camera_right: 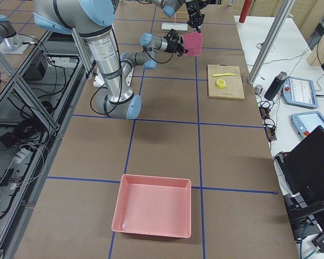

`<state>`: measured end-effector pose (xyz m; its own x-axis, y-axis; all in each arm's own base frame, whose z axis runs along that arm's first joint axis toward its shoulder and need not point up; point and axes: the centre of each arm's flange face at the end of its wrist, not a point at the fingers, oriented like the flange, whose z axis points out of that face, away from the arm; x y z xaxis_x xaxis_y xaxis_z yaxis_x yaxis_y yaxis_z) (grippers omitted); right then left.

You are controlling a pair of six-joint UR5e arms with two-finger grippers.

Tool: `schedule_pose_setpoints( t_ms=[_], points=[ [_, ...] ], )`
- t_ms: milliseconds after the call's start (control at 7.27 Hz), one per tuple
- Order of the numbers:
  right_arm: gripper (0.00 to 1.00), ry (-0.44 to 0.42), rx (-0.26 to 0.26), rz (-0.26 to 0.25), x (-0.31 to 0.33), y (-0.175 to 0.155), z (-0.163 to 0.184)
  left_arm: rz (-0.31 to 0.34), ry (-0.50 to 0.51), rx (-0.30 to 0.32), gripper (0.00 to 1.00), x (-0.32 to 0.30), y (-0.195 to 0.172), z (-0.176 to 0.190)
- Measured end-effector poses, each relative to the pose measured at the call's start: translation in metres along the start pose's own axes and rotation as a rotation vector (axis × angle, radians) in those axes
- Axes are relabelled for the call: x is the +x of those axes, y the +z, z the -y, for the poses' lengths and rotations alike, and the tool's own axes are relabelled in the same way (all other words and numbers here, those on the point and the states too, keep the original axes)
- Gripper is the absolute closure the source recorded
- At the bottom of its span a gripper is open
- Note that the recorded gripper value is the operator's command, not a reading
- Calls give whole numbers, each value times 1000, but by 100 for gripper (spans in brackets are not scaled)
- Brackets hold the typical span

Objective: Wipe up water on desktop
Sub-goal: 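Open the left gripper and withdraw it while the right gripper holds the towel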

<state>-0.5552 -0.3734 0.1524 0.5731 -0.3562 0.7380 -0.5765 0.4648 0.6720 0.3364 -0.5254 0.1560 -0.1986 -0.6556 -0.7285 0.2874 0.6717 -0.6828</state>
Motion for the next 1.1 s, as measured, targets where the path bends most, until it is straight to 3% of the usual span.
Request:
schedule_pose_setpoints(
  t_ms=[413,826,1101],
  points=[
    [100,-1,-4,5,10,-9,-1,24,110,29,1,-18,-14,22],
    [100,-11,-8,2,14,-13,0,126,198,98,1,-2,-52,38],
    [100,-31,-14,-28,21,-8,3,193,346,151,1,6,-70,54]
  ],
)
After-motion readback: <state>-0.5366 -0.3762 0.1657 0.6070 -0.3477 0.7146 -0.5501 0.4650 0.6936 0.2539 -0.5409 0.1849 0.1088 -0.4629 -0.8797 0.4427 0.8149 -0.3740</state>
